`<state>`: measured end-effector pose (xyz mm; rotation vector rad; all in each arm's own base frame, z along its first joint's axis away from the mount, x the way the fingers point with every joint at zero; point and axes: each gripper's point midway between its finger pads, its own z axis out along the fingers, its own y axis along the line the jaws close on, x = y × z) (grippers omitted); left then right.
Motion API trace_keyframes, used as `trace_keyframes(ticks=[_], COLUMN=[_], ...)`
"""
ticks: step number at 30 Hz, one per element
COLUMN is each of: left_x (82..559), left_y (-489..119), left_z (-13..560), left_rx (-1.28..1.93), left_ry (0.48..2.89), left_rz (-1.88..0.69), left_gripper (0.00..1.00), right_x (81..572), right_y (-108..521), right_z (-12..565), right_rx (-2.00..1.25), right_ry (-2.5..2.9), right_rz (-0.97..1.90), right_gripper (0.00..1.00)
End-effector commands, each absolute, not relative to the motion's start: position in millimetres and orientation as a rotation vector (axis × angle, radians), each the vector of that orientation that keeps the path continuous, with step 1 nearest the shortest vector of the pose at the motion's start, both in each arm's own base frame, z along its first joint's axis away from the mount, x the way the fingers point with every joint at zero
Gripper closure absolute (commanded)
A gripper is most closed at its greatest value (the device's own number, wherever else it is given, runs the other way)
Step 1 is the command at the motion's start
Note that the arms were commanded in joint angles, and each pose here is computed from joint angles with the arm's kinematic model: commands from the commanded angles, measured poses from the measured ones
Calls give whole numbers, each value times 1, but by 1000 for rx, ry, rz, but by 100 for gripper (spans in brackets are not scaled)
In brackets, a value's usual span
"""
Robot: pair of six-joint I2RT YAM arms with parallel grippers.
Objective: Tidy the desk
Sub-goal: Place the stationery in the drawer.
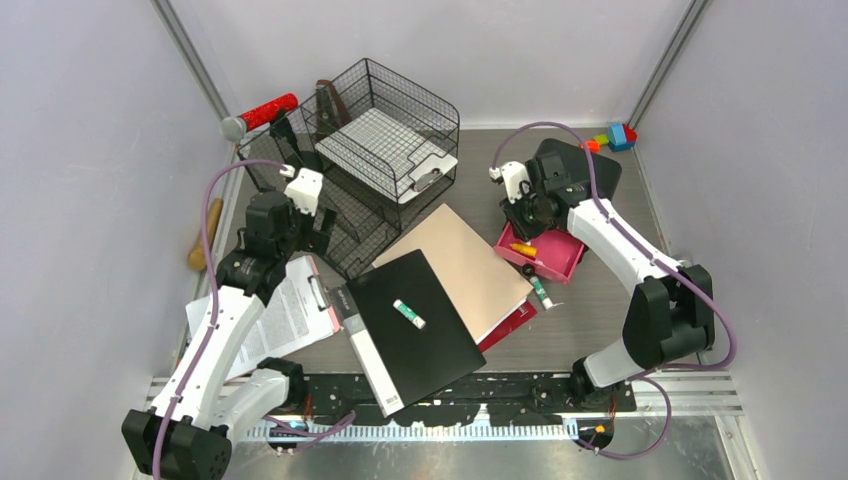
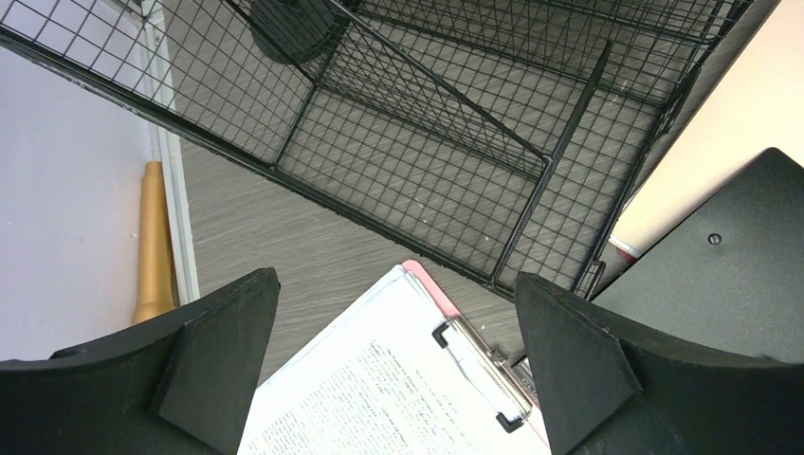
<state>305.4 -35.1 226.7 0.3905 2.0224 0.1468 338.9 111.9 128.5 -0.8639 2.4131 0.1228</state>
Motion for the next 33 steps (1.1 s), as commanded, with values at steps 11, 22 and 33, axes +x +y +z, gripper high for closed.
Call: trace_keyframes(ticks=[11,22,33], left_x=[312,312,311], left_y=[-38,-38,-39], left_z=[245,245,245], left_rx=[377,379,383], left_ry=[1965,1963,1960], left_rz=[133,132,125], left_gripper=[1,1,1], right_x=[344,341,309], right_y=[96,109,132], right_z=[144,179,182], right_rx=[-843,-818,-902], right_ry=[2337,2268,2256], right_rz=[24,116,330], right_gripper=[42,38,38])
